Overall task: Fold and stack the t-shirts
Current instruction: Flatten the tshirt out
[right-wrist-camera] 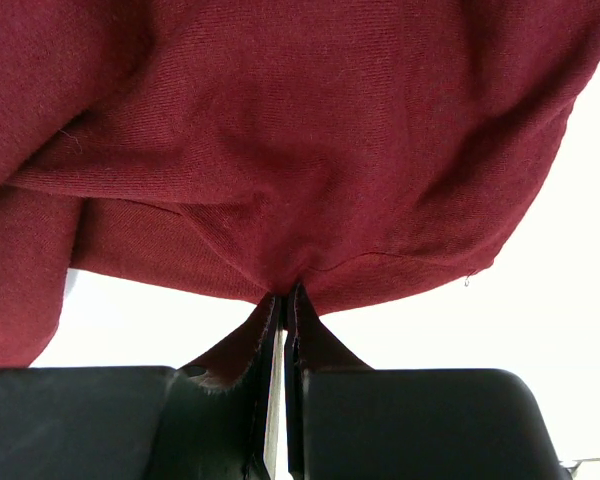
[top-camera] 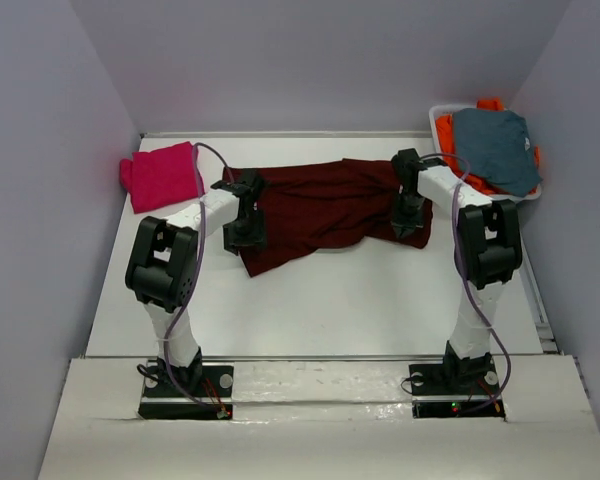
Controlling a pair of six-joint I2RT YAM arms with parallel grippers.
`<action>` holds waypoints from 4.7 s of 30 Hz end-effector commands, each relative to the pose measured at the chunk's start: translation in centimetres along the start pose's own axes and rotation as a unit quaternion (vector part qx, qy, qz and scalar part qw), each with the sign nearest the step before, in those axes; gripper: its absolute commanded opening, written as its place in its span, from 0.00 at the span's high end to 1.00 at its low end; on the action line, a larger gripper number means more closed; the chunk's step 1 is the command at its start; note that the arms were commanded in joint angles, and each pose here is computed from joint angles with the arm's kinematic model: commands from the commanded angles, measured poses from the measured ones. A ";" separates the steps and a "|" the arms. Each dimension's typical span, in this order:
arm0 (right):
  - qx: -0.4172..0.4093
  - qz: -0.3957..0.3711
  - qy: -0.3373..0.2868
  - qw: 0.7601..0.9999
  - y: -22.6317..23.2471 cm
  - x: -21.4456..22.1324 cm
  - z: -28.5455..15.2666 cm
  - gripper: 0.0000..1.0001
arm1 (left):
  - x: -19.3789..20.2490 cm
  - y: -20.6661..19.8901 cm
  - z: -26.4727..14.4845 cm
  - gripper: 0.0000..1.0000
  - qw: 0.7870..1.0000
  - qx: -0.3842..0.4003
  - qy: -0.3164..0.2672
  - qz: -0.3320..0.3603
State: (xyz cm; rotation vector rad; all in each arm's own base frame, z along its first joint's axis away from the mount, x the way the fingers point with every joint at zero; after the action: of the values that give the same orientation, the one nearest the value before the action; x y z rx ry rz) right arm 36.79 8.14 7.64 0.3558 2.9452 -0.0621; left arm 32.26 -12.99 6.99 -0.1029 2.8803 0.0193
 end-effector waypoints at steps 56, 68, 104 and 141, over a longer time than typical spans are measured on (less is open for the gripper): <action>0.034 0.005 0.019 0.999 -5.3 7.8 -7.7 0.93 | -3.0 6.5 -7.1 0.94 0.990 0.010 -0.078 -0.116; -0.027 0.033 0.089 0.995 -5.3 14.2 -8.4 0.93 | 4.3 5.8 -7.0 0.94 0.991 0.067 0.006 -0.117; -0.012 0.054 -0.064 0.996 -3.3 3.6 -11.1 0.93 | -1.2 6.4 -9.7 0.94 0.985 0.041 -0.100 -0.133; -0.047 0.047 -0.052 0.996 0.4 -5.9 -4.3 0.25 | -2.3 5.1 -6.5 0.94 0.987 0.062 -0.078 -0.126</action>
State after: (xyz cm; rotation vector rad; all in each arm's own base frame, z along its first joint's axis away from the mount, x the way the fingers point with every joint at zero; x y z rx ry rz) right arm 42.08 6.88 8.89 0.4928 2.9138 -0.0231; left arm 31.97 -7.79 13.31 -0.4338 2.7059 -0.1743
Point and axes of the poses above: each gripper's point midway between its finger pads, its own z axis out along the fingers, its own y axis along the line the jaws close on, x = y × z, the point moved 3 cm from there along -z, back along the fingers, and after that the axes turned 1 degree about z, right-handed, at the moved point
